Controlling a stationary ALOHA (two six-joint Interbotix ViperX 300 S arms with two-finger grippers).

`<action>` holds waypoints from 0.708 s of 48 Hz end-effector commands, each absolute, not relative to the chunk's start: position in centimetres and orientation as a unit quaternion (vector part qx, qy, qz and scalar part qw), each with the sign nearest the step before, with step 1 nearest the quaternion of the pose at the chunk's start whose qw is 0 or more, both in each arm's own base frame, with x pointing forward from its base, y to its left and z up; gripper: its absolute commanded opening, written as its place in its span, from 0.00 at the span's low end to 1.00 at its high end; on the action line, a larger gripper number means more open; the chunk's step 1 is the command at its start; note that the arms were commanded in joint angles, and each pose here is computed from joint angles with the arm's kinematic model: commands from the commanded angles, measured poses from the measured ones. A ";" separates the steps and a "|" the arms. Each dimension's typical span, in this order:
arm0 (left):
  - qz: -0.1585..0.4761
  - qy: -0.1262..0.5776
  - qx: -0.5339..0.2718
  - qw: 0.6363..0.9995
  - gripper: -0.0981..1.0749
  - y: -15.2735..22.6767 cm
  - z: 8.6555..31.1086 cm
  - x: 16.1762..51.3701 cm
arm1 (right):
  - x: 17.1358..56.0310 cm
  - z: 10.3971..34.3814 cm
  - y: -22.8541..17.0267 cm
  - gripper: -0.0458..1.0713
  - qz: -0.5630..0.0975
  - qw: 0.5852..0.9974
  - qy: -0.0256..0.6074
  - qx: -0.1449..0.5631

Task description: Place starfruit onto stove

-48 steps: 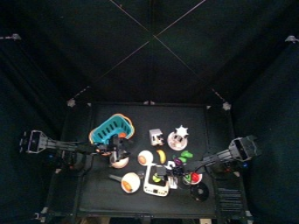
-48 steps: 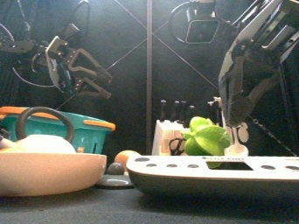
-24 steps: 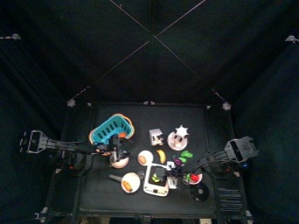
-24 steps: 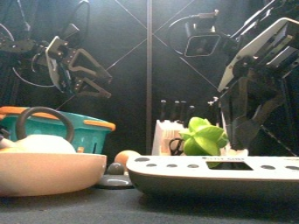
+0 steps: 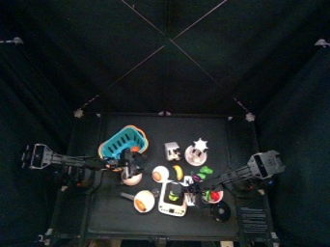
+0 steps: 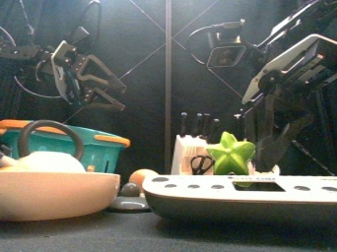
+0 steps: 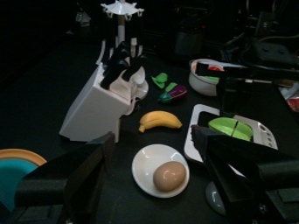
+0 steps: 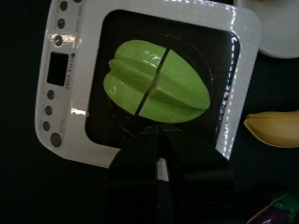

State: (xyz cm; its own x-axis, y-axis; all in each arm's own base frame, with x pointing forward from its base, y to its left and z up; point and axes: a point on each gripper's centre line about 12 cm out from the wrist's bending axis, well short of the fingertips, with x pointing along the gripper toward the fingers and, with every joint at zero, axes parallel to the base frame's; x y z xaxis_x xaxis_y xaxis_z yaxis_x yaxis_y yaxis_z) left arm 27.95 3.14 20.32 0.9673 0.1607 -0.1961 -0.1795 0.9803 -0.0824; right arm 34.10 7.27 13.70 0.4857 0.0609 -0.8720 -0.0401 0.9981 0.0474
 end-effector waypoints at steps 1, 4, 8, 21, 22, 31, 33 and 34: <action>0.086 0.085 -0.050 0.991 0.95 3.2 20.9 28.2 | 34.7 15.2 6.9 0.16 0.026 0.873 0.487 0.016; 0.086 0.085 -0.050 0.991 0.95 3.2 20.9 28.2 | 34.7 15.3 6.7 0.16 0.024 0.873 0.486 0.016; 0.086 0.086 -0.050 0.991 0.95 3.2 20.8 28.2 | 34.8 15.3 6.5 0.16 0.022 0.873 0.487 0.015; 0.086 0.086 -0.050 0.991 0.95 3.2 20.8 28.2 | 34.2 15.8 6.5 0.16 0.018 0.868 0.496 0.018; 0.087 0.085 -0.050 0.991 0.95 3.2 20.9 28.2 | 34.1 15.9 6.4 0.16 0.017 0.867 0.498 0.018; 0.086 0.086 -0.050 0.991 0.95 3.2 20.8 28.2 | 33.6 17.2 6.3 0.16 0.015 0.870 0.492 0.024; 0.086 0.086 -0.050 0.991 0.95 3.2 20.8 28.2 | 33.5 17.8 6.3 0.16 0.015 0.872 0.488 0.024; 0.087 0.085 -0.050 0.991 0.95 3.2 20.8 28.2 | 33.5 18.0 6.2 0.16 0.014 0.873 0.486 0.024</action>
